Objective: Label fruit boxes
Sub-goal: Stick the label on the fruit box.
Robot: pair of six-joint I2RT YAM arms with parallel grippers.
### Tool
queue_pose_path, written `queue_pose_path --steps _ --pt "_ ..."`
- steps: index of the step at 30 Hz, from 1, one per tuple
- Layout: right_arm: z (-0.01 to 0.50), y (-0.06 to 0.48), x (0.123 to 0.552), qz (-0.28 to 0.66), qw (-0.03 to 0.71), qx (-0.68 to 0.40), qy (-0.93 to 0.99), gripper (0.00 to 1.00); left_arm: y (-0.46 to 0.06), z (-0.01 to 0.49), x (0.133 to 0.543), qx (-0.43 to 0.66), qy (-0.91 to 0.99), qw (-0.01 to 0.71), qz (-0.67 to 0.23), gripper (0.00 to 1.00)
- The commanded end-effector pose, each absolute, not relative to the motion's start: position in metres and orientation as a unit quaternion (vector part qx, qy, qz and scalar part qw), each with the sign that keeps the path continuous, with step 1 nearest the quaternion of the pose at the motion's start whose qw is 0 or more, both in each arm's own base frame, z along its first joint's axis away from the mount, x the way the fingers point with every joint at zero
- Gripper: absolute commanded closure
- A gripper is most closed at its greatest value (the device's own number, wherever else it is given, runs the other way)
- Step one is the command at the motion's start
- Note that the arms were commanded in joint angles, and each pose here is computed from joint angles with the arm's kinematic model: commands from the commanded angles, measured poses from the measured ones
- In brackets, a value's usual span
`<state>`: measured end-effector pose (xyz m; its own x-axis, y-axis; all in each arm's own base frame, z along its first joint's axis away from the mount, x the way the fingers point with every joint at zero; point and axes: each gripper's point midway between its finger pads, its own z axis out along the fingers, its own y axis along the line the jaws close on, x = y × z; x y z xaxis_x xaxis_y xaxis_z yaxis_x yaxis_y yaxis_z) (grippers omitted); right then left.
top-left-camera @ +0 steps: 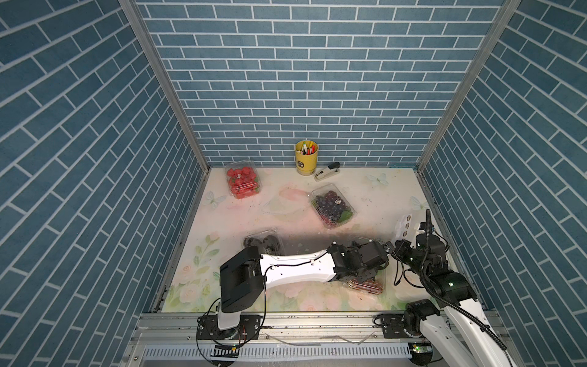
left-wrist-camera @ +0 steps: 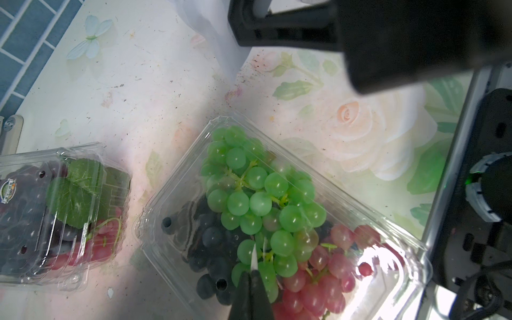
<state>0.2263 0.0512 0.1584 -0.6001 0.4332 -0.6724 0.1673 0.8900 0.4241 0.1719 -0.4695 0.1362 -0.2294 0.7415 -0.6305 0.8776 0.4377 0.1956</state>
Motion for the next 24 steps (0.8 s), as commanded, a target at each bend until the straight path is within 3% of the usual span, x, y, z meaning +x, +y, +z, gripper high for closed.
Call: queue_pose_path --steps 1,24 --pt "0.152 0.051 0.226 0.164 0.405 0.182 0.881 1.00 -0.470 0.132 0.172 0.527 0.777 0.334 -0.082 1.00" --pt "0.149 0.054 0.228 0.170 0.402 0.179 0.882 1.00 -0.481 0.114 0.156 0.542 0.783 0.282 -0.121 1.00"
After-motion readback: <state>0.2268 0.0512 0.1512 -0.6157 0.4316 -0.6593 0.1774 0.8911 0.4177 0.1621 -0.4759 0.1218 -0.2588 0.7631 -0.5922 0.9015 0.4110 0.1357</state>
